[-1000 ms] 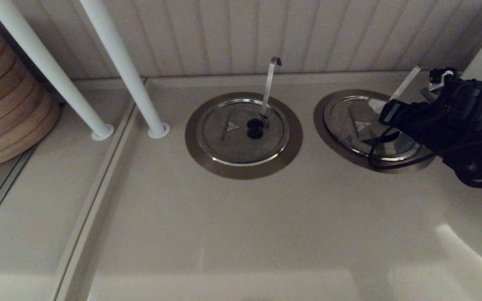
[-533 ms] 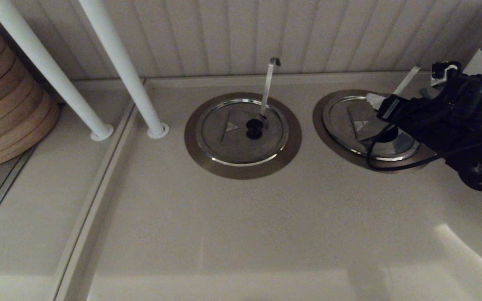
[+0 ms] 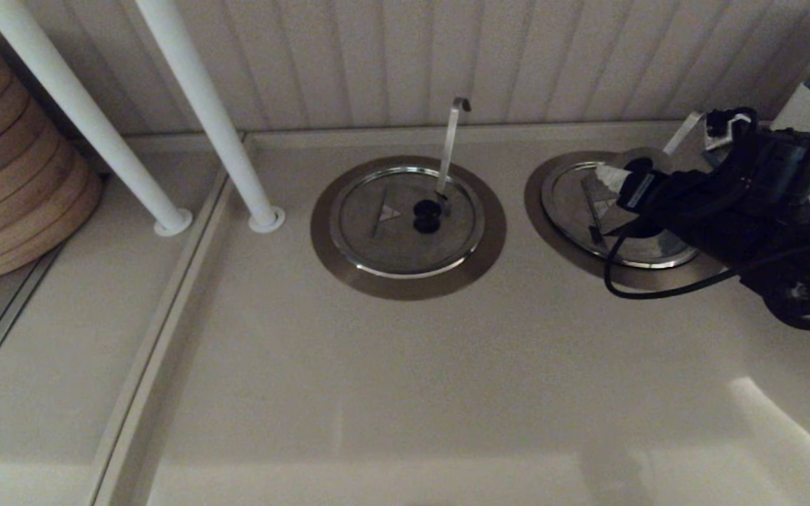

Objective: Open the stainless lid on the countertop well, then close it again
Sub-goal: Open the lid

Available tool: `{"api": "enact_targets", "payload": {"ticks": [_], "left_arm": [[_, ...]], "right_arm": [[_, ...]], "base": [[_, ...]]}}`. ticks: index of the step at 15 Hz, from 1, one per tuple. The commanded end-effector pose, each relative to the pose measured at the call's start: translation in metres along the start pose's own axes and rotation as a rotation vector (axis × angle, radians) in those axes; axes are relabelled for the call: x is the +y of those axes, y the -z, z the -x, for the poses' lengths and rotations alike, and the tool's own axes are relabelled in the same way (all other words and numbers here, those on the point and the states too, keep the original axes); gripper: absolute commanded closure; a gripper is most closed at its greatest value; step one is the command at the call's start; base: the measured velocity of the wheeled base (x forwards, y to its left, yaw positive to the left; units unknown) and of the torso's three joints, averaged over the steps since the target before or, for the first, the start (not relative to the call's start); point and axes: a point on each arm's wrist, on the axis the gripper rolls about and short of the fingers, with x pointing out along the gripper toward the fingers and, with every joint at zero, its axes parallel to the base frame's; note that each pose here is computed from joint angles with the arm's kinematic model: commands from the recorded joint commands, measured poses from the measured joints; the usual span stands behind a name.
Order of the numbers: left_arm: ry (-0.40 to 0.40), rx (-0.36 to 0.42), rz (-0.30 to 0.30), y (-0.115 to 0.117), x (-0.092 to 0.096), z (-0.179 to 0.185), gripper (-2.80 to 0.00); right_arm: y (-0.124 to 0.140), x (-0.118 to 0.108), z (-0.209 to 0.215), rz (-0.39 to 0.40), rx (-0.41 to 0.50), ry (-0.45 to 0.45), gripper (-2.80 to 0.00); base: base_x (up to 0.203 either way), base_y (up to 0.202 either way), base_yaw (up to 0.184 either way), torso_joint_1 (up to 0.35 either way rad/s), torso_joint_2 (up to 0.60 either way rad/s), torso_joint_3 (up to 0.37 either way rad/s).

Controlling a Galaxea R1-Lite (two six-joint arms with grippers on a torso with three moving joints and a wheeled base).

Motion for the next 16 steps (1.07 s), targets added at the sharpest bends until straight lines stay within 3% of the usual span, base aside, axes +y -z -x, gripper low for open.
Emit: {"api": "enact_targets", "payload": {"ticks": [1,10,13,16], "left_arm": [[-0.001,0.001,0.000,0.000,0.000,0.000,0.00],[-0.001,0.001,0.000,0.000,0.000,0.000,0.00],[-0.001,0.001,0.000,0.000,0.000,0.000,0.00],[-0.001,0.001,0.000,0.000,0.000,0.000,0.00]], "right_arm": [[0.003,0.004,0.001,-0.001,0.000,-0.008,-2.80],[0.007,0.024,0.008,0.007,-0.013,-0.026,-2.80],[0.006,0.005,-0.006,0.114,-0.059,0.115,-2.80],[0.005,-0.013,-0.026,0.137,-0.101,0.237,-2.80]], "base": [[0.000,0.000,0.000,0.000,0.00,0.000],[0.000,0.000,0.000,0.000,0.00,0.000],[0.000,0.000,0.000,0.000,0.00,0.000],[0.000,0.000,0.000,0.000,0.00,0.000]]}}
